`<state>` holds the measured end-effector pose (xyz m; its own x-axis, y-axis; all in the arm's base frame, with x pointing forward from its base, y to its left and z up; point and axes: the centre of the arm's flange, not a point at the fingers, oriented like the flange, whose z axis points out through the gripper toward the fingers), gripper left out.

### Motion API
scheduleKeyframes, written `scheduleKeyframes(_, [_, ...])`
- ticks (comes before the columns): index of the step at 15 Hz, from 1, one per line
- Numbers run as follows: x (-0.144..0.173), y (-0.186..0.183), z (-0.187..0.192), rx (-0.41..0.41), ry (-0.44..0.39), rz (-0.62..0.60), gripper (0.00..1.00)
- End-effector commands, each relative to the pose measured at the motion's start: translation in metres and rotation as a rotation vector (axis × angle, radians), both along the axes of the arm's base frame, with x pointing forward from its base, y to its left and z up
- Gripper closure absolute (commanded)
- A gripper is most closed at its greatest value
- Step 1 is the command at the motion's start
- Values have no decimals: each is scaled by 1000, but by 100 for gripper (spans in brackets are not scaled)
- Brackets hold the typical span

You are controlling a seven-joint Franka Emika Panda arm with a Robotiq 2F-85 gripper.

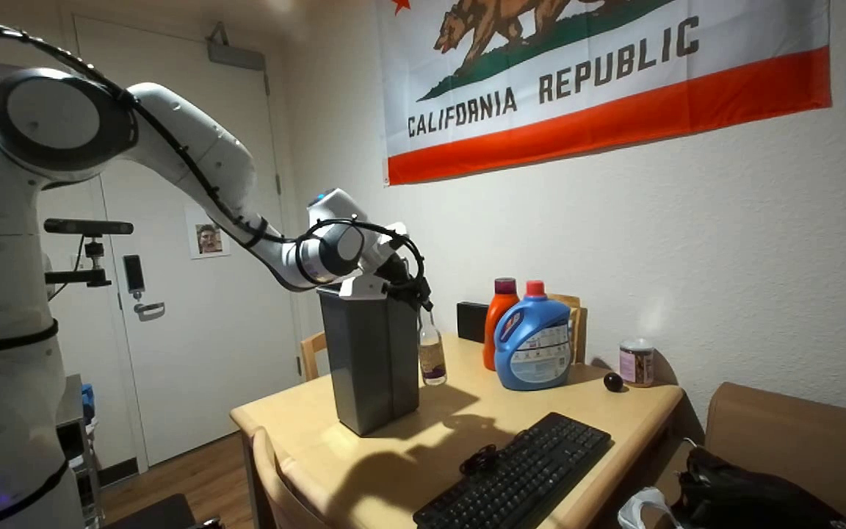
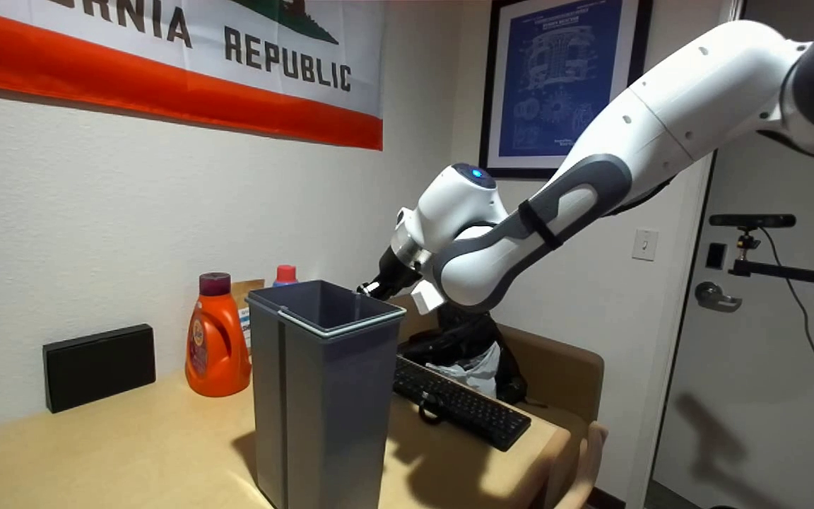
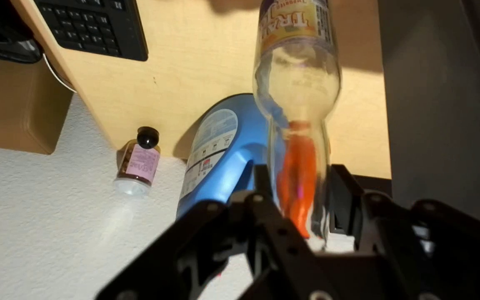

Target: Put the glass bottle into the gray bin

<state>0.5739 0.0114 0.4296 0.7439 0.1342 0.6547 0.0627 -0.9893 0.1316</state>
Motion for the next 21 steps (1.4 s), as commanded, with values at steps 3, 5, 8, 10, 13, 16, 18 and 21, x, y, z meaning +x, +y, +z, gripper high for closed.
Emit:
scheduleKeyframes(3, [-57, -15, 85, 14, -87, 13, 85])
scheduleKeyframes(5, [-70, -18, 109, 12, -128, 9, 85])
scheduleKeyframes(8, [-88, -23, 138, 2, -177, 2, 85])
scheduleKeyframes(10, [-100, -24, 154, 3, -200, 12, 85])
scheduleKeyframes(13, [-116, -11, 168, -9, -217, 59, 85])
scheduleKeyframes(16, [-138, 9, 179, -27, -235, 130, 85])
scheduleKeyframes(18, [-156, 24, 189, -44, -261, 174, 85])
scheduleKeyframes(21, [-184, 40, 210, -65, -321, 227, 85])
